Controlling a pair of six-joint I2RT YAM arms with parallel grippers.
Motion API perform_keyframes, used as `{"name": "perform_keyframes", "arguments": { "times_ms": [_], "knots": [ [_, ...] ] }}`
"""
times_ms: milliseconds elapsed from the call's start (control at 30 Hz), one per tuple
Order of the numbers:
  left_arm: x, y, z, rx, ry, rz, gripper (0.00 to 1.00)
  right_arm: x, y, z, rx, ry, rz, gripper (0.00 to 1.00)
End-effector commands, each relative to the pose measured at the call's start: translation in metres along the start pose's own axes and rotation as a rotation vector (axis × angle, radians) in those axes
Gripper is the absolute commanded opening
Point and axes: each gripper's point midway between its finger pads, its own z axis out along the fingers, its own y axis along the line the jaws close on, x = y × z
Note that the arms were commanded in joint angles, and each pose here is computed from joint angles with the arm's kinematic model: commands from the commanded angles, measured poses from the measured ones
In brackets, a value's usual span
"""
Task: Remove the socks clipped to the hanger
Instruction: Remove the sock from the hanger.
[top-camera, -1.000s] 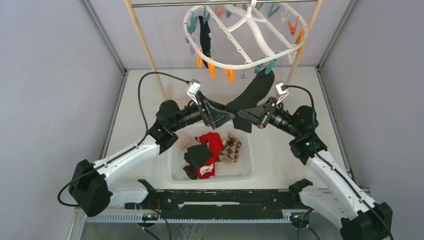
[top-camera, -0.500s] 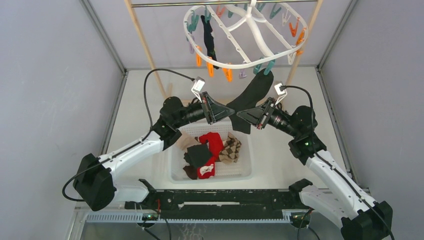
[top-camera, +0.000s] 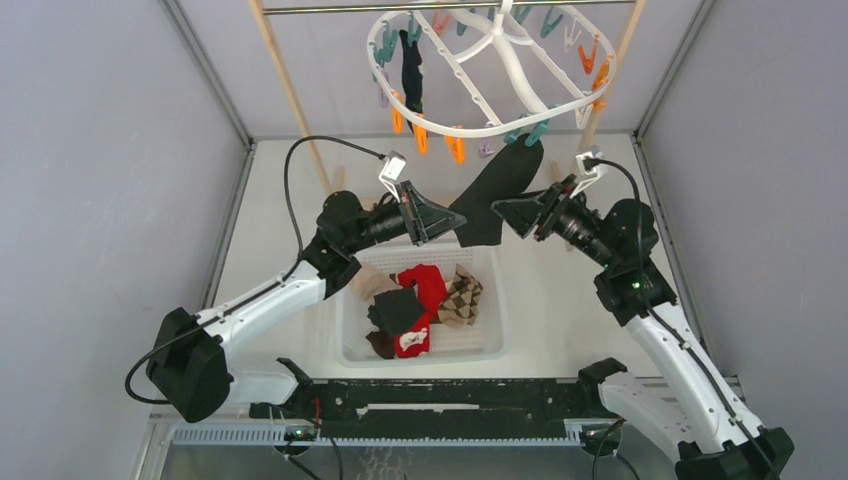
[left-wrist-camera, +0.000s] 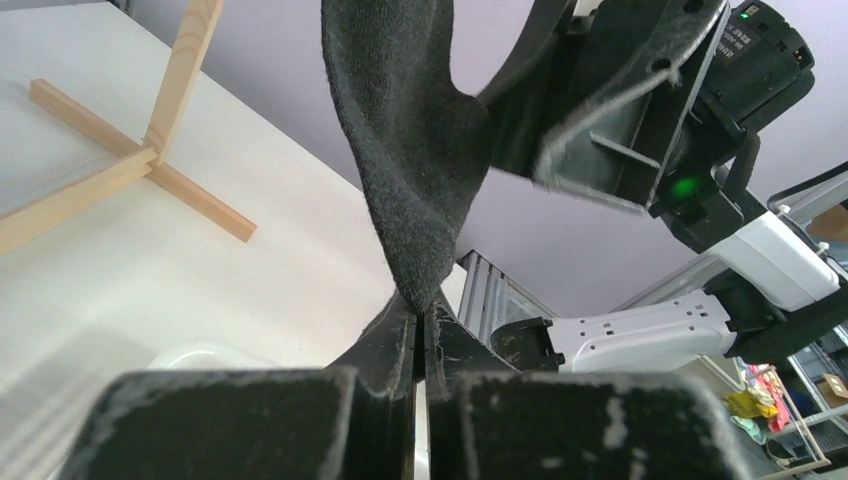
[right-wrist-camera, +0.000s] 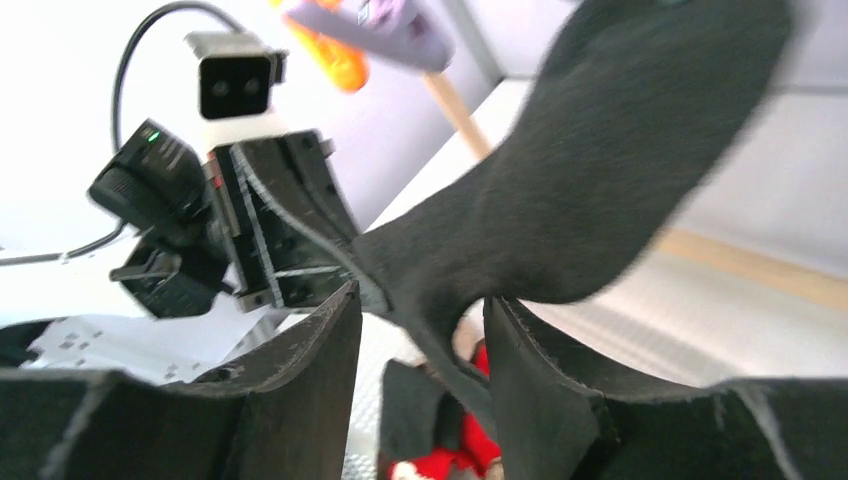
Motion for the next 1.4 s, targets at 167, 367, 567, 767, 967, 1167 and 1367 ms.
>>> {"name": "perform_keyframes", "arguments": {
  "times_ms": [167, 367, 567, 767, 967, 1167, 1367],
  "knots": [
    [-0.041, -0.032, -0.002, 0.08, -0.071, 0.064, 0.03, -0.074, -0.026, -0.021, 0.052, -0.204, -0.228, 0.55],
    [-0.041, -0.03, -0.002, 0.077, -0.06, 0.063, 0.03, -0.094, -0.03, -0.016, -0.011, -0.267, -0.308, 0.54],
    [-0.041, -0.028, -0.002, 0.075, -0.054, 0.063, 0.03, -0.11, -0.033, -0.011, -0.073, -0.311, -0.326, 0.54],
    [-0.041, -0.024, -0.003, 0.068, -0.049, 0.061, 0.03, -0.124, -0.036, -0.007, -0.1, -0.352, -0.326, 0.54],
    [-0.04, -0.021, -0.002, 0.063, -0.046, 0.057, 0.02, -0.133, -0.034, 0.001, -0.138, -0.366, -0.32, 0.51],
    [-0.04, -0.021, -0.002, 0.061, -0.045, 0.054, 0.02, -0.147, -0.03, 0.003, -0.152, -0.397, -0.326, 0.49],
    [-0.041, -0.021, -0.002, 0.06, -0.046, 0.054, 0.02, -0.157, -0.026, 0.006, -0.169, -0.417, -0.324, 0.47]
  ]
}}
